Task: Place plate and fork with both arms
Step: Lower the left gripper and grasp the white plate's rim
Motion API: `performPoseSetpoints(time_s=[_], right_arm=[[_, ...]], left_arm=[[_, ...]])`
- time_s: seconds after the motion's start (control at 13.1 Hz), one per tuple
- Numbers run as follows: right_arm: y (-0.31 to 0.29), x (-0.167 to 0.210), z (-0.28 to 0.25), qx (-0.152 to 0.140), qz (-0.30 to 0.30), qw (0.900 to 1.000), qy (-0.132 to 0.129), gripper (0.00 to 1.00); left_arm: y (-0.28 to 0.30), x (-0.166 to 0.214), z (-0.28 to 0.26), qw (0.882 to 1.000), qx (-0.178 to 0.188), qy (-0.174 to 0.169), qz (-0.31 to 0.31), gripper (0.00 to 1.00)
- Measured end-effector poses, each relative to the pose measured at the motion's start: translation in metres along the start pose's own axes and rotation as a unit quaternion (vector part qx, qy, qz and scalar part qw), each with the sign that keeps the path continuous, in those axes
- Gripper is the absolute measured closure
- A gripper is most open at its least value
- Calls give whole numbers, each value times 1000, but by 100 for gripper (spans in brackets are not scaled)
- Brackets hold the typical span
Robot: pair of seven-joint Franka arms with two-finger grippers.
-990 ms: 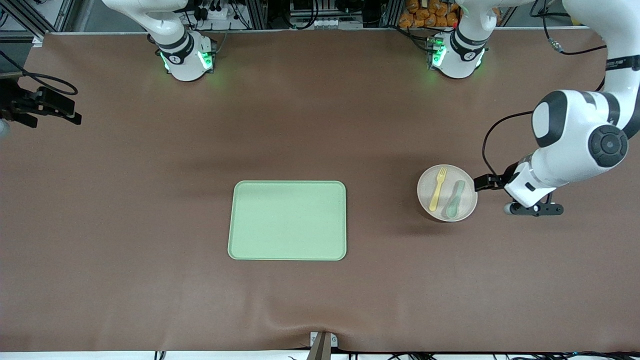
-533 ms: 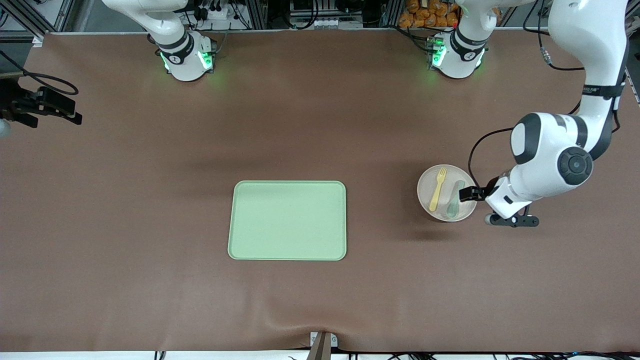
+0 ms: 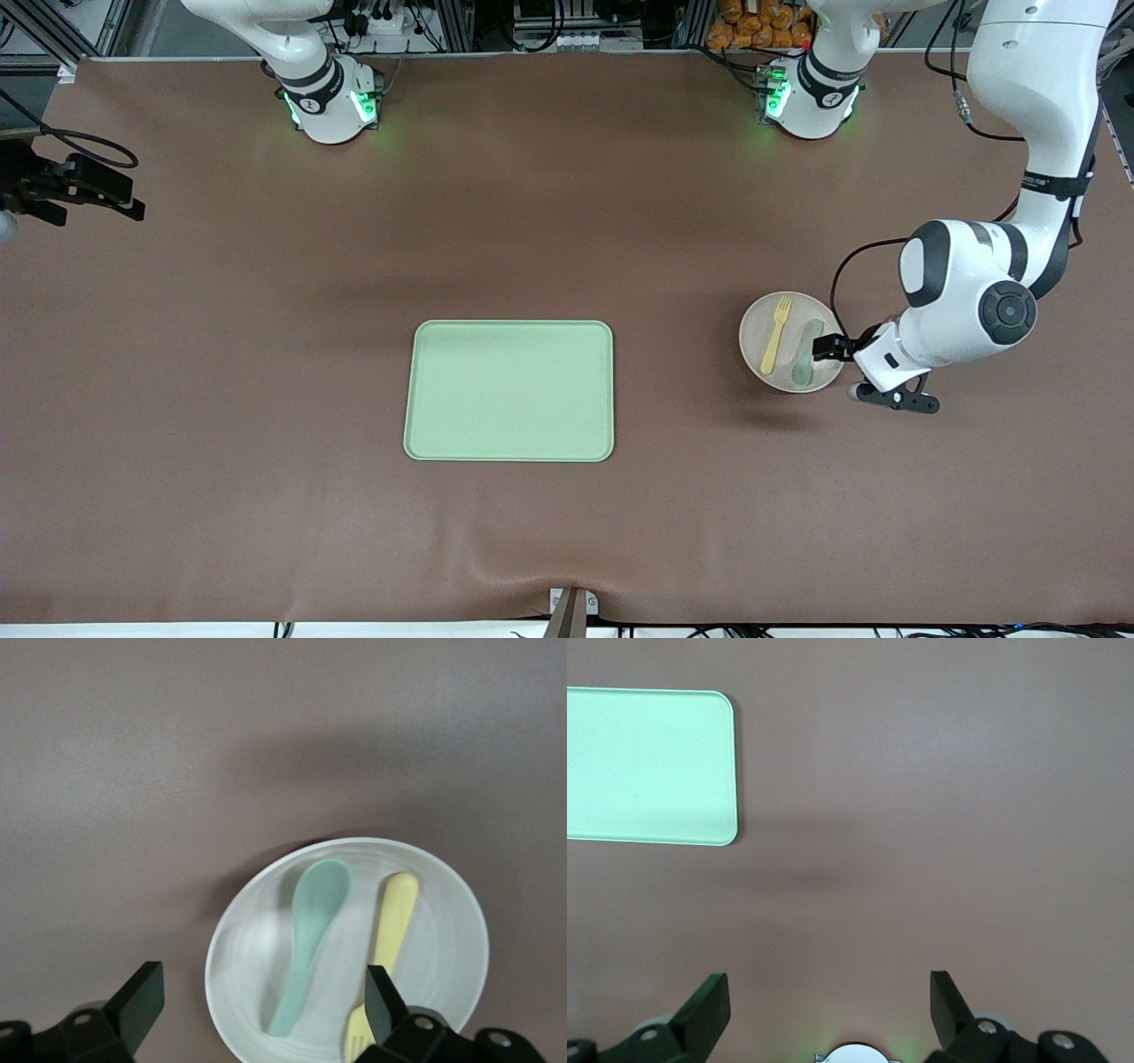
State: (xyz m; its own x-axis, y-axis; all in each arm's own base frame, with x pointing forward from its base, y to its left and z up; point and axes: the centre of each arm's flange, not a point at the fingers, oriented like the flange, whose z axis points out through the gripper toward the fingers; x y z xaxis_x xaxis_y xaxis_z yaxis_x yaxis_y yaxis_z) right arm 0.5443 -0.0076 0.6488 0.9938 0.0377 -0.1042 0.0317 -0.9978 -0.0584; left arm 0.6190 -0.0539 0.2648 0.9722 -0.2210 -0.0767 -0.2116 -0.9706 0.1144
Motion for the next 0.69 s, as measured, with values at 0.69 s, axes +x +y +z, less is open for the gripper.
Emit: performPoseSetpoints(time_s=[0.69], right_arm=[[2,-1,1,0,2,1000,-4,0]], left_arm=[[-27,-2,34,998,-8,-8,69,31]])
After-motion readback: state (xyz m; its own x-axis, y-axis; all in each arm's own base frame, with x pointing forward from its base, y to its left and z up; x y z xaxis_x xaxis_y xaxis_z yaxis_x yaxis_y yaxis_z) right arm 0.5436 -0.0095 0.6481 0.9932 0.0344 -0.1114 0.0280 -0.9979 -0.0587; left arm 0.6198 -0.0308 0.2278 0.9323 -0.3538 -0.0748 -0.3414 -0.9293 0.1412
